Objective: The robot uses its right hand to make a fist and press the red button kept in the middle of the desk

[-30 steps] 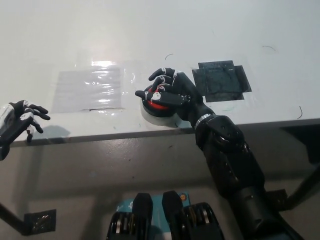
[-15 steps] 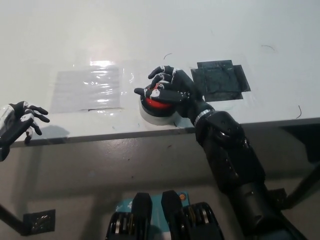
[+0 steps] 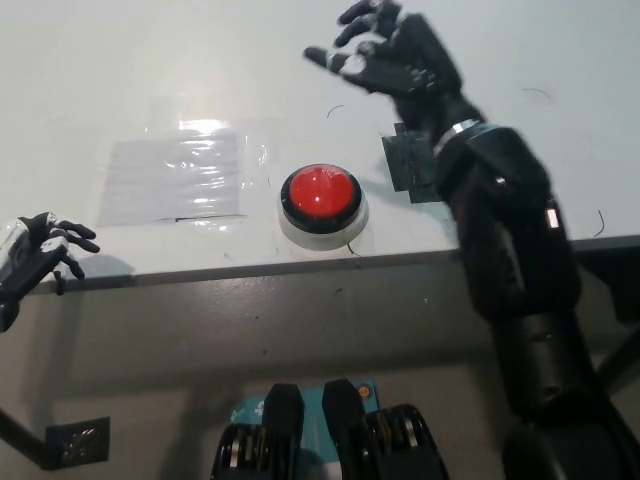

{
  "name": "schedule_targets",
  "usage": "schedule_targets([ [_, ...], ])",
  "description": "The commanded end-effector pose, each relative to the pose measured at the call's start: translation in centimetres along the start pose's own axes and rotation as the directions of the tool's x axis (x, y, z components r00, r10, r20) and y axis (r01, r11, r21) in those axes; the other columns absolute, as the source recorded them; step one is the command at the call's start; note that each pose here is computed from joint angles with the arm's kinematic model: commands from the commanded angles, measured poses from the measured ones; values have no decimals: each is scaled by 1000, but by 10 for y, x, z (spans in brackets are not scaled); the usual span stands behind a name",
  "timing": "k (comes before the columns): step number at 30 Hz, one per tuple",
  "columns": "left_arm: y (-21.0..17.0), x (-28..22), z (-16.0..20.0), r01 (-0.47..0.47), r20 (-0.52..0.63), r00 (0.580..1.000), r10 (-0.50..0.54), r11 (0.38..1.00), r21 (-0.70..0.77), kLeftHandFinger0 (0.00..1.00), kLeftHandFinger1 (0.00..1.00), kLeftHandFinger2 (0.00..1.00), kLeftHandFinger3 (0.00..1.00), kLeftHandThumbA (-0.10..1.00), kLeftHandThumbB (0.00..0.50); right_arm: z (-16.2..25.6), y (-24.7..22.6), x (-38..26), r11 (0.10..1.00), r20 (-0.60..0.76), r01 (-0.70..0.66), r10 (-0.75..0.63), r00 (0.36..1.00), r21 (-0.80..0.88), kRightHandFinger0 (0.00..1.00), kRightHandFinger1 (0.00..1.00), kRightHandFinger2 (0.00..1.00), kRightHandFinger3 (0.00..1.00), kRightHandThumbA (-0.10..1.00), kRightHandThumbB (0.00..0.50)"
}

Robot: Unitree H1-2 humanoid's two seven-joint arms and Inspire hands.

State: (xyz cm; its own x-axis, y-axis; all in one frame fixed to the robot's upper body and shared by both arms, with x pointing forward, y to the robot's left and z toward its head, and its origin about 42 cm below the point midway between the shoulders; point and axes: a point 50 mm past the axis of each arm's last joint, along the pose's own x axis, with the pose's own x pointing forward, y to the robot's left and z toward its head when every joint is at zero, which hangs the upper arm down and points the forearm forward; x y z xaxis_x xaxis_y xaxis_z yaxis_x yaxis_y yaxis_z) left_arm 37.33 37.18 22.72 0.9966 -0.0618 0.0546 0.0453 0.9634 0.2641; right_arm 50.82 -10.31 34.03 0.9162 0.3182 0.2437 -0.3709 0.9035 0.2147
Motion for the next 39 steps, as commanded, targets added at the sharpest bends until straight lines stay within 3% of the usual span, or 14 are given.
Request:
schedule_targets([
  [1, 9, 0, 10, -9, 36, 999, 7, 999, 31, 174, 298, 452, 591, 532, 0, 36, -7, -3, 999, 55, 21, -20, 998, -26, 101, 225, 488, 427, 1000, 396],
  [3, 9, 0, 8, -12, 32, 999, 11, 999, 30, 181, 300, 449, 584, 541, 0, 43, -19, -14, 996, 55, -18, 22, 998, -85, 363, 502, 622, 542, 1000, 393],
  [4, 10, 0, 8, -10, 35, 999, 8, 999, 33, 186, 303, 455, 595, 547, 0, 46, -29, -23, 994, 54, -22, 29, 998, -110, 443, 623, 704, 651, 1000, 404],
  [5, 9, 0, 8, -11, 36, 999, 10, 1000, 27, 179, 299, 451, 589, 547, 0, 50, -41, -33, 991, 58, -22, 30, 998, -135, 497, 649, 690, 710, 1000, 395],
  [8, 12, -1, 8, -9, 40, 999, 8, 1000, 29, 162, 285, 433, 580, 546, 0, 53, -64, -50, 988, 69, -4, 15, 998, -157, 446, 664, 706, 778, 1000, 378],
  [12, 12, -3, 11, -18, 31, 999, 17, 1000, 24, 169, 291, 430, 572, 541, 0, 49, -104, -77, 986, 73, 83, -73, 995, -141, 465, 627, 670, 773, 1000, 356],
  [14, 11, -4, 12, -20, 33, 999, 19, 1000, 20, 162, 285, 423, 568, 530, 0, 50, -117, -95, 984, 82, 98, -86, 993, -150, 480, 644, 679, 796, 1000, 314],
  [19, 15, -5, 9, -28, 25, 999, 28, 999, 15, 154, 272, 402, 551, 510, 0, 50, -137, -128, 974, 94, 166, -152, 984, -157, 502, 643, 677, 807, 1000, 352],
  [25, 15, -6, 9, -25, 38, 999, 25, 1000, 14, 177, 289, 427, 571, 540, 0, 46, -159, -159, 959, 93, 233, -220, 971, -164, 447, 605, 670, 802, 1000, 321],
  [30, 15, -7, 10, -28, 36, 999, 28, 999, 15, 172, 305, 432, 582, 544, 0, 32, -174, -191, 943, 76, 298, -289, 954, -146, 469, 603, 649, 785, 1000, 354],
  [37, 14, -7, 11, -32, 34, 999, 32, 999, 9, 161, 302, 435, 578, 533, 0, 13, -178, -207, 927, 49, 348, -345, 937, -140, 368, 569, 628, 753, 1000, 331],
  [39, 14, -7, 11, -35, 37, 999, 35, 999, 15, 160, 300, 439, 577, 536, 0, 6, -180, -211, 919, 45, 367, -364, 930, -143, 396, 561, 625, 741, 1000, 320],
])
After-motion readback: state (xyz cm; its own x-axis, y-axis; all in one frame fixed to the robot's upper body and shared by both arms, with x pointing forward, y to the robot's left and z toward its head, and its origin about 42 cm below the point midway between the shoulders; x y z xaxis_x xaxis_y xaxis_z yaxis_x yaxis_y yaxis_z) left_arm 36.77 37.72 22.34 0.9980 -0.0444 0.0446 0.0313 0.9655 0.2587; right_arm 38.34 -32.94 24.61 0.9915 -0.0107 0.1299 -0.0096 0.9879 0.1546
